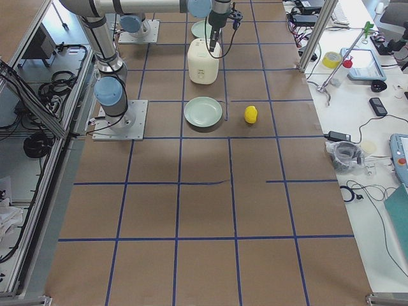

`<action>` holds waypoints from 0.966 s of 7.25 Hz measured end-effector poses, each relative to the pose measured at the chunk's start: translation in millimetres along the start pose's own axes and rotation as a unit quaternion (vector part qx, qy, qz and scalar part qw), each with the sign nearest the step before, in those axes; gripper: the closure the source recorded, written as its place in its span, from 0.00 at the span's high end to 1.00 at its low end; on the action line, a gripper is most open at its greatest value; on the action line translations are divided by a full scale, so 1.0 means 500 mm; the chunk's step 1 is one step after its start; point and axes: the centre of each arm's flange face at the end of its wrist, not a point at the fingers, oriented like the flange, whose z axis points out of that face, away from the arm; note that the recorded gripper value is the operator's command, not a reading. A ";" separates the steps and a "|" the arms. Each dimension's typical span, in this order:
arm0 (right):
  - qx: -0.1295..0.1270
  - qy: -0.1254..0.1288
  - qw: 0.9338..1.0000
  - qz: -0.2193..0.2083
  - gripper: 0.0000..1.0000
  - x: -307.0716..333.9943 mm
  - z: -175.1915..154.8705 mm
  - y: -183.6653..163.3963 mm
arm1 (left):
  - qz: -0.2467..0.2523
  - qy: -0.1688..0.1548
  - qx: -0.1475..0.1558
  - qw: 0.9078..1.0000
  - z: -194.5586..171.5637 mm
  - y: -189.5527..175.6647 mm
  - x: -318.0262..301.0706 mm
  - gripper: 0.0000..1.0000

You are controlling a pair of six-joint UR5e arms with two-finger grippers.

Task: Press rice cooker button
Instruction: 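Move the right gripper over the rice cooker's pale green button, then press down on the green button with the right gripper fingertips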

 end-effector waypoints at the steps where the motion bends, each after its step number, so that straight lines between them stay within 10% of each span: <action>1: -0.002 -0.009 1.000 0.006 0.00 -0.017 0.025 0.005 | 0.000 0.000 0.000 1.000 0.000 0.000 0.000 1.00; 7: 0.003 -0.031 1.000 0.002 0.00 -0.077 0.161 0.034 | 0.000 0.000 0.000 1.000 0.000 0.000 0.000 1.00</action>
